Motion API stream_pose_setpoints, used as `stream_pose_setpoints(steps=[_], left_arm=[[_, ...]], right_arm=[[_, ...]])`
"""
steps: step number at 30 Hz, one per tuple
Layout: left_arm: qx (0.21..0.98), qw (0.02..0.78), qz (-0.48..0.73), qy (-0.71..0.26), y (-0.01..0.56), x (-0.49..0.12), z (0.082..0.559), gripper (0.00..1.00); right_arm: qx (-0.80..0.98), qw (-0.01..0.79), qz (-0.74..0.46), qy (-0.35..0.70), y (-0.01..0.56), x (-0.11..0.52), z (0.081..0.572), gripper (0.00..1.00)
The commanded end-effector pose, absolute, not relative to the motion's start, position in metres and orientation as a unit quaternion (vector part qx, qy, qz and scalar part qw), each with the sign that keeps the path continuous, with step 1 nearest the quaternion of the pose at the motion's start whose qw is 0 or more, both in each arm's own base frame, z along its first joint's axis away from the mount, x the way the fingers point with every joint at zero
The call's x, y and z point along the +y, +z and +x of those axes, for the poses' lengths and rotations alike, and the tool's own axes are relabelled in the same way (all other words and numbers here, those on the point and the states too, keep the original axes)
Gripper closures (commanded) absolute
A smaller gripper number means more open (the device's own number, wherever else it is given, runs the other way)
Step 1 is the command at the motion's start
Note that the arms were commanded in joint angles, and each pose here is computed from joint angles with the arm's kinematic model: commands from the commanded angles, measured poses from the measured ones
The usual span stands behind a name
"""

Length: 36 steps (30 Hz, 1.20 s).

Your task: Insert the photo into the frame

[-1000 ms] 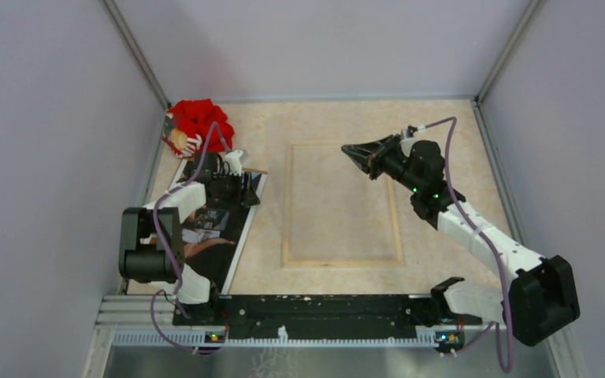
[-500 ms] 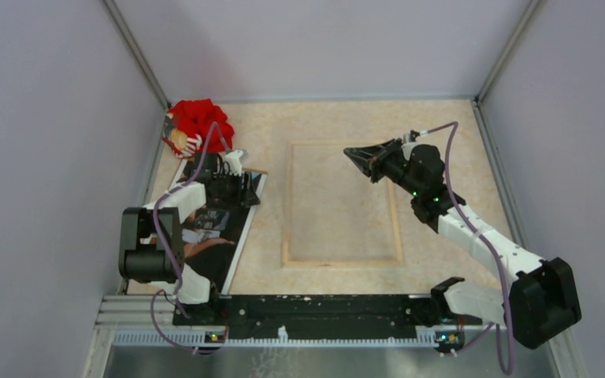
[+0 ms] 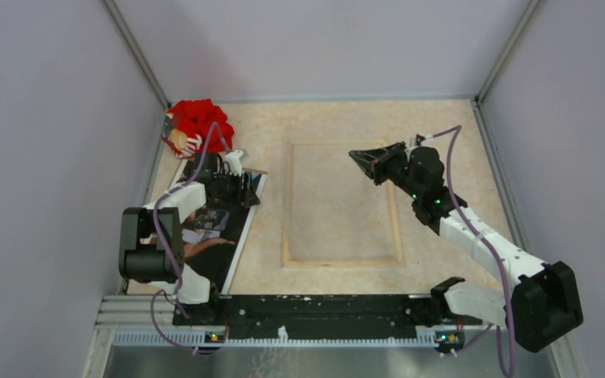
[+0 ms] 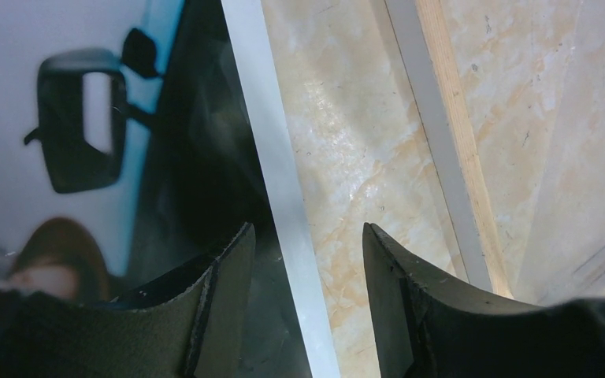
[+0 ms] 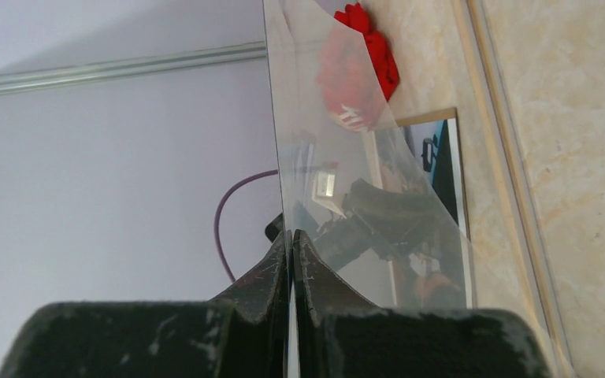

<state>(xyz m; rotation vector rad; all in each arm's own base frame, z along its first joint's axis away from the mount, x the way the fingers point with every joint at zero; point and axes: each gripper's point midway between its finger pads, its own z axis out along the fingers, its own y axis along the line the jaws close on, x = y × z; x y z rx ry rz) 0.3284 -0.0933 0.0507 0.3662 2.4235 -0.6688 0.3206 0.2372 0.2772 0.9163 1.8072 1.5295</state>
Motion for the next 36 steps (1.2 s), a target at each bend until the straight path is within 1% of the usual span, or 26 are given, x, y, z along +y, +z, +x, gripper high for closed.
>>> stream_pose_setpoints(steps=[1, 8, 19, 26, 27, 29, 31, 32, 36], left_arm=[[0.904, 0.314, 0.148, -0.249, 0.060, -0.093, 0.337, 0.40], [0.905, 0.312, 0.146, -0.251, 0.061, -0.093, 0.338, 0.40], [0.905, 0.312, 0.142, -0.253, 0.063, -0.094, 0.340, 0.40], [0.907, 0.306, 0.142, -0.252, 0.059, -0.093, 0.338, 0.40], [0.908, 0.305, 0.142, -0.251, 0.059, -0.093, 0.338, 0.40], [0.908, 0.305, 0.143, -0.251, 0.058, -0.093, 0.337, 0.40], [0.908, 0.304, 0.143, -0.251, 0.058, -0.093, 0.337, 0.40], [0.908, 0.304, 0.144, -0.251, 0.058, -0.093, 0.337, 0.40], [0.907, 0.304, 0.144, -0.252, 0.058, -0.093, 0.338, 0.40]], right_arm=[[0.672, 0.319, 0.348, 0.570, 0.284, 0.229, 0.316, 1.00], [0.670, 0.342, 0.368, 0.547, 0.280, 0.212, 0.318, 1.00], [0.684, 0.353, 0.374, 0.518, 0.270, 0.197, 0.325, 1.00], [0.703, 0.348, 0.377, 0.491, 0.252, 0.180, 0.336, 1.00], [0.710, 0.348, 0.376, 0.484, 0.249, 0.175, 0.338, 0.97], [0.725, 0.347, 0.367, 0.468, 0.244, 0.165, 0.341, 0.85], [0.743, 0.337, 0.355, 0.456, 0.239, 0.158, 0.343, 0.81], [0.752, 0.332, 0.349, 0.450, 0.234, 0.156, 0.346, 0.77], [0.785, 0.286, 0.333, 0.437, 0.209, 0.155, 0.341, 0.68]])
